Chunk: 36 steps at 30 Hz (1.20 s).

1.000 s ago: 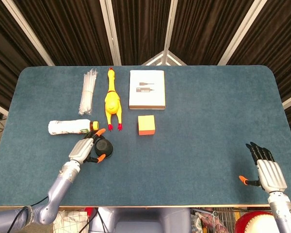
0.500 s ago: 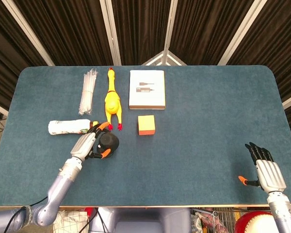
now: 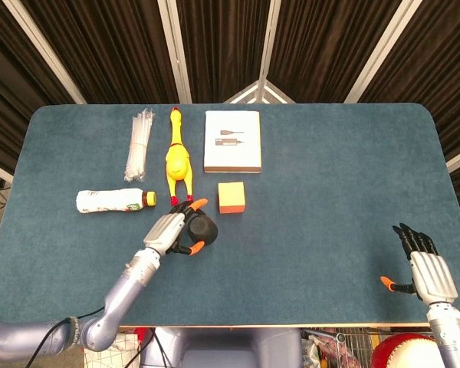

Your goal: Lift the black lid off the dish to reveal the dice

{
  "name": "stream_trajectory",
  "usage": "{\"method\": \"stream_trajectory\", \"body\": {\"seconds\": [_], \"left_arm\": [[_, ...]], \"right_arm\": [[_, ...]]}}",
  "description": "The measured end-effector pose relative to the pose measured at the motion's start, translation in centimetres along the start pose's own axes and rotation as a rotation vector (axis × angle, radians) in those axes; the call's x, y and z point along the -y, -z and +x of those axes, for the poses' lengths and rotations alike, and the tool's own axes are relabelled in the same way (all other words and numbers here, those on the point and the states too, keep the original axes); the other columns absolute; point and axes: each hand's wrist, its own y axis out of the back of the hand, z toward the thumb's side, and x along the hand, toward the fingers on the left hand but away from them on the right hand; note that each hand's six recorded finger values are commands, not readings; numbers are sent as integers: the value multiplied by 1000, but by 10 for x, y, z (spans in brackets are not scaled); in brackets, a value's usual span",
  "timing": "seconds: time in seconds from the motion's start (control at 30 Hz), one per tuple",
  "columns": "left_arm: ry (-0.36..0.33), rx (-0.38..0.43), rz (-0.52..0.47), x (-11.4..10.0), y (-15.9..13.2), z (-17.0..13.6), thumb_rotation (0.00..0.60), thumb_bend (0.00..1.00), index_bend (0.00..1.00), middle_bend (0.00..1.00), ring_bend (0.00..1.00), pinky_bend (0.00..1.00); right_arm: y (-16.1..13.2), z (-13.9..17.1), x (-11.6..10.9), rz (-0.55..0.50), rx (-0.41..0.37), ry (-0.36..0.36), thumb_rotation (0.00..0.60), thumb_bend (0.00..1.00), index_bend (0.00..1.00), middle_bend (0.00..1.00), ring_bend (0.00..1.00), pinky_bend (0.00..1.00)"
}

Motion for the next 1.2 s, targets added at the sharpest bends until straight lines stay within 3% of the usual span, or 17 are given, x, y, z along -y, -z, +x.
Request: {"method": "stream_trajectory", "body": {"seconds": [0.27,0.33,0.47,0.57,0.63,0.83,1.0,1.1,1.2], "left_arm": [[24,-44,47,20,6,3,600,630,80,250,0,0],[32,-52,62,24,10,4,600,598,75,169,0,0],[61,-72,87,32,19,5,600,388,55,8,0,0],[73,-65,82,31,17,4,600,234,36,0,0,0],[73,-55,70,28,14,3,600,197,30,0,0,0],[33,-5,2,4,-3,-3,600,193,27,0,0,0],[-22,32,-32,-32,-15,-17,600,216,75,0,0,0],[-52,28,-8,-54,-15,-29,600,259,97,1,0,0],[-95,-26,95,-78,0,-51,600,260,98,5,0,0]], "right_arm": [[-1,0,1,-6,-9,-6,600,190,60,31,76,0],[-1,0,1,-5,-8,-7,600,189,60,31,76,0],[2,-1,1,-8,-5,-10,600,190,60,30,76,0],[2,-1,2,-7,-4,-12,600,190,60,31,75,0],[2,-2,2,-6,-5,-13,600,189,60,31,76,0],[-2,-2,1,-8,-9,-9,600,189,60,30,76,0],[-3,-2,1,-6,-6,-10,600,190,60,30,76,0],[-2,0,1,-4,-5,-8,600,190,60,30,76,0],[-2,0,0,-2,-9,2,600,190,60,30,76,0]]}}
